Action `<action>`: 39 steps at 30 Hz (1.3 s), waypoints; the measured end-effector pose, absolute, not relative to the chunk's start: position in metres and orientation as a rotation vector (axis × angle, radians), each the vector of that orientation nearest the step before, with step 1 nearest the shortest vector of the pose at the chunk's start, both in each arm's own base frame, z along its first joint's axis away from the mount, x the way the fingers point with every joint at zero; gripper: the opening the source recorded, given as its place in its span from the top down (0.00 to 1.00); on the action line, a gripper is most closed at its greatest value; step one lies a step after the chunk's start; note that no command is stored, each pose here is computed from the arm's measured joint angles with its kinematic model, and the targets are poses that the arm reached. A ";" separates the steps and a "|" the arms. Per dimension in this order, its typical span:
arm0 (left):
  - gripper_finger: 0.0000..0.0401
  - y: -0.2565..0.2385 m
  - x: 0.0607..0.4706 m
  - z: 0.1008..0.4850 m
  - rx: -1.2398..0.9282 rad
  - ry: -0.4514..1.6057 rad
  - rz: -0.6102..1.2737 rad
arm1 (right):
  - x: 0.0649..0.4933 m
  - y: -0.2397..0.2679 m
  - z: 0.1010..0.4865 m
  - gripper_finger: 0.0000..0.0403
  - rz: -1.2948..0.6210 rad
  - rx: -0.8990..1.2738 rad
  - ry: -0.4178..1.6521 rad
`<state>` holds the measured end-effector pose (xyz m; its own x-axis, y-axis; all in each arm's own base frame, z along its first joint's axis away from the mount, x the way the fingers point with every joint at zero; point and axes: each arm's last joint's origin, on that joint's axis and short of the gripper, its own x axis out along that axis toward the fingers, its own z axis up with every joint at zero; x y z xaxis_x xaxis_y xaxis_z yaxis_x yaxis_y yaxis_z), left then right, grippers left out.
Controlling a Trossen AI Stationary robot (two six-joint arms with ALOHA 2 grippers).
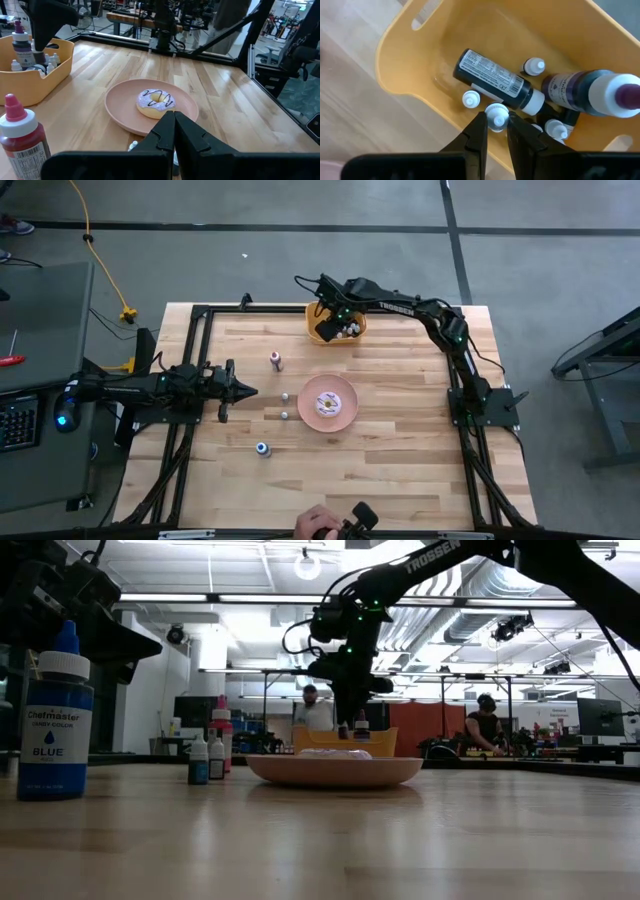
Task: Pick & Place food coloring
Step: Put the small black food coloring bottle into the orange bin
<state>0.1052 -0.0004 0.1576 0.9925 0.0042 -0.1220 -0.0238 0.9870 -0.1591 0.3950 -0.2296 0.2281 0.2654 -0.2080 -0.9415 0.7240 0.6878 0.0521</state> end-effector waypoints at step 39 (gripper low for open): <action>1.00 0.000 0.105 0.158 -0.161 0.121 0.013 | 0.401 -0.216 0.192 0.86 -0.607 0.571 1.125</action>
<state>0.1052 -0.0005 0.1577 0.9926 0.0027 -0.1216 -0.0222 0.9870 -0.1594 0.4012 -0.2161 0.1916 0.3080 -0.1555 -0.9386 0.6991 0.7061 0.1125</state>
